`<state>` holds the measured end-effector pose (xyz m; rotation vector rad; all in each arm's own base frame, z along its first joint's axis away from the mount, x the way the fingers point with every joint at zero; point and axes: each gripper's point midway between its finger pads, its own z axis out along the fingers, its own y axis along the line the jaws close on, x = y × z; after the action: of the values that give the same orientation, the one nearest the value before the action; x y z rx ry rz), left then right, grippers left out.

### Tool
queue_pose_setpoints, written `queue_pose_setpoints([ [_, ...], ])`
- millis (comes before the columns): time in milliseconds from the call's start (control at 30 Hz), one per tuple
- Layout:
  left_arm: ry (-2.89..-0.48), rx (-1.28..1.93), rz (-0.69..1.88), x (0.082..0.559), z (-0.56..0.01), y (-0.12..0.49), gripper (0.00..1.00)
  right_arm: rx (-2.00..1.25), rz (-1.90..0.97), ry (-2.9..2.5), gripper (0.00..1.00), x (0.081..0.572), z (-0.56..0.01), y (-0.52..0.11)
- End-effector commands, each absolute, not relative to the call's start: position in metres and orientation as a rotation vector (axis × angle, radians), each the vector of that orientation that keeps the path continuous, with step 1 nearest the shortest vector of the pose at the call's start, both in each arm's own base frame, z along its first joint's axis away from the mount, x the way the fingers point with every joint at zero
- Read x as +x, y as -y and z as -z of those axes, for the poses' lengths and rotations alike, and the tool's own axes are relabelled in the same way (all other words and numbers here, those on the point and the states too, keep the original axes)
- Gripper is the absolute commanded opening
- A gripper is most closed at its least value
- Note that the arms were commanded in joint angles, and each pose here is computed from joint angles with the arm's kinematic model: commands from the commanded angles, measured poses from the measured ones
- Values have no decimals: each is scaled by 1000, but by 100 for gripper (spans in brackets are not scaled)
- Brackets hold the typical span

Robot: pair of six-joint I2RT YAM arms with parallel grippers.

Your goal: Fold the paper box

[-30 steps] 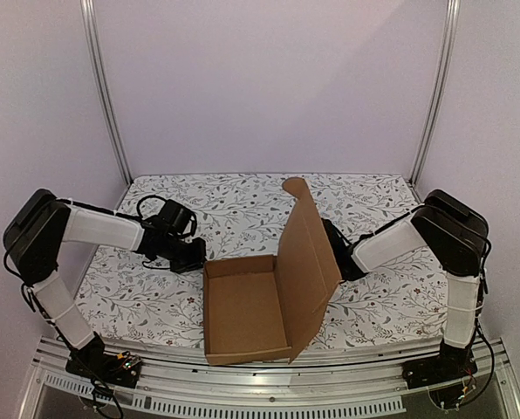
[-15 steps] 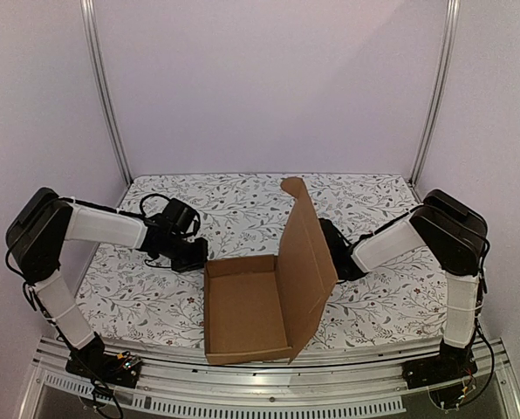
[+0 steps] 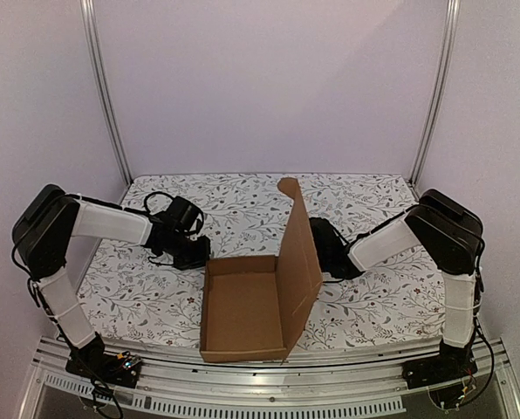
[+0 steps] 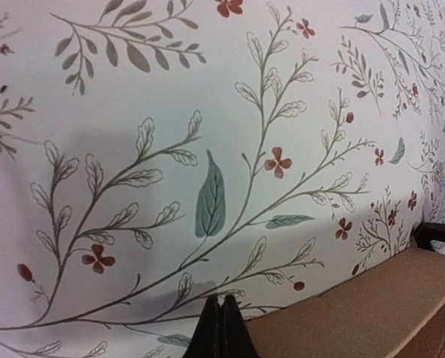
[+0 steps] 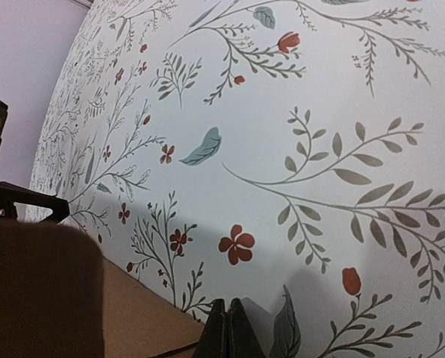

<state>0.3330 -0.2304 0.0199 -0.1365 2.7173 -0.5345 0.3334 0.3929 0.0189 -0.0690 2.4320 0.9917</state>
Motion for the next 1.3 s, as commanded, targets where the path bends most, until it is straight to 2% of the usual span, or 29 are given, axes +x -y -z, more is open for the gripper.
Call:
queue_pose_setpoints([
  [0, -2699, -51, 635, 333, -28, 261, 0, -148, -1115, -2397, 0, 321, -32, -427],
  [900, -2696, -15, 671, 333, -29, 280, 0, -106, -1063, -2433, 0, 310, -15, -450],
  [1267, -2691, -30, 575, 330, -34, 262, 0, -102, -977, -2440, 0, 314, -13, -429],
])
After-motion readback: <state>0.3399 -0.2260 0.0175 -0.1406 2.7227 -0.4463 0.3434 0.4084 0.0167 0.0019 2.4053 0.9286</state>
